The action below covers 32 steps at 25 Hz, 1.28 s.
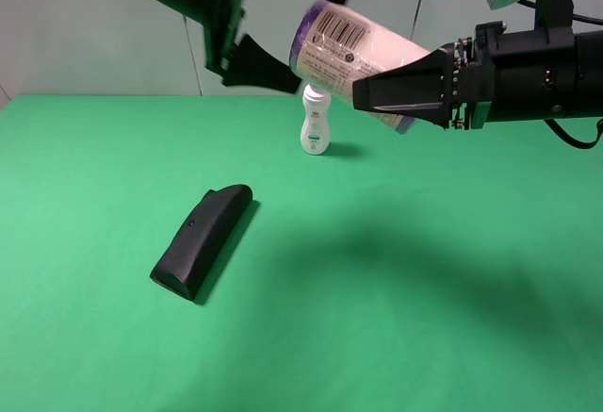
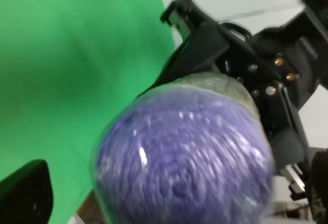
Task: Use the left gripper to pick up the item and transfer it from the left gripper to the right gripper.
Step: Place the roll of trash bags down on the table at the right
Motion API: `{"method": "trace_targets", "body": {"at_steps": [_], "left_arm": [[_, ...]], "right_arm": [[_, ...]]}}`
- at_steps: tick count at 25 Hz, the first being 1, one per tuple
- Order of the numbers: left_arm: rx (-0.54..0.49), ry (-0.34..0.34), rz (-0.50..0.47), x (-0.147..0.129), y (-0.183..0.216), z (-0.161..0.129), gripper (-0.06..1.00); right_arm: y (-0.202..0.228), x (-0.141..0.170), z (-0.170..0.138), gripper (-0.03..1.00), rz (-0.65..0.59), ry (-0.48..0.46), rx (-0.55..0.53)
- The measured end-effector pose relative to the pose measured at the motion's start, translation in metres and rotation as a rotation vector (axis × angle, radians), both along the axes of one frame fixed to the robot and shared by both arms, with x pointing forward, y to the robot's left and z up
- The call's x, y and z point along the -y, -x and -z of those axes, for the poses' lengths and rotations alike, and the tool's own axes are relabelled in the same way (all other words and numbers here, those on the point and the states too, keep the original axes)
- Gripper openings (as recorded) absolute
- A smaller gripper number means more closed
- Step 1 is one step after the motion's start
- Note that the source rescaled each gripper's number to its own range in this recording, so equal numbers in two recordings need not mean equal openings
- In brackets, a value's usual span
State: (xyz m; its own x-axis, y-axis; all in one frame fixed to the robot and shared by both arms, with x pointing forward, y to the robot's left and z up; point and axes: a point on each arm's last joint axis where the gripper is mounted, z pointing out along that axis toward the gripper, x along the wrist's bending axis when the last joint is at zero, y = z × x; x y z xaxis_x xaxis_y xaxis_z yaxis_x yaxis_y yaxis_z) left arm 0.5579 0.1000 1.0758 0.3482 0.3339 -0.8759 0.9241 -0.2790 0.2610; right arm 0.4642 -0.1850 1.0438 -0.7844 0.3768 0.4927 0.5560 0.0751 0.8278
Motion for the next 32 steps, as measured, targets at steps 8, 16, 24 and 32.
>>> {"method": "trace_targets", "body": {"at_steps": [8, 16, 24, 32], "left_arm": [[0.169, -0.160, -0.174, -0.076, 0.008, -0.048, 1.00], [0.335, -0.435, -0.337, -0.132, 0.065, -0.088, 1.00], [0.360, -0.666, -0.493, -0.157, 0.129, -0.076, 1.00], [0.446, -0.823, -0.663, -0.181, 0.204, -0.061, 1.00]], "right_arm": [[0.000, 0.000, 0.000, 0.00, 0.000, 0.001, 0.000], [0.000, 0.000, 0.000, 0.00, 0.000, 0.001, 0.000], [0.000, 0.000, 0.000, 0.00, 0.004, -0.004, -0.017], [0.000, 0.000, 0.001, 0.00, 0.008, -0.005, -0.040]]}}
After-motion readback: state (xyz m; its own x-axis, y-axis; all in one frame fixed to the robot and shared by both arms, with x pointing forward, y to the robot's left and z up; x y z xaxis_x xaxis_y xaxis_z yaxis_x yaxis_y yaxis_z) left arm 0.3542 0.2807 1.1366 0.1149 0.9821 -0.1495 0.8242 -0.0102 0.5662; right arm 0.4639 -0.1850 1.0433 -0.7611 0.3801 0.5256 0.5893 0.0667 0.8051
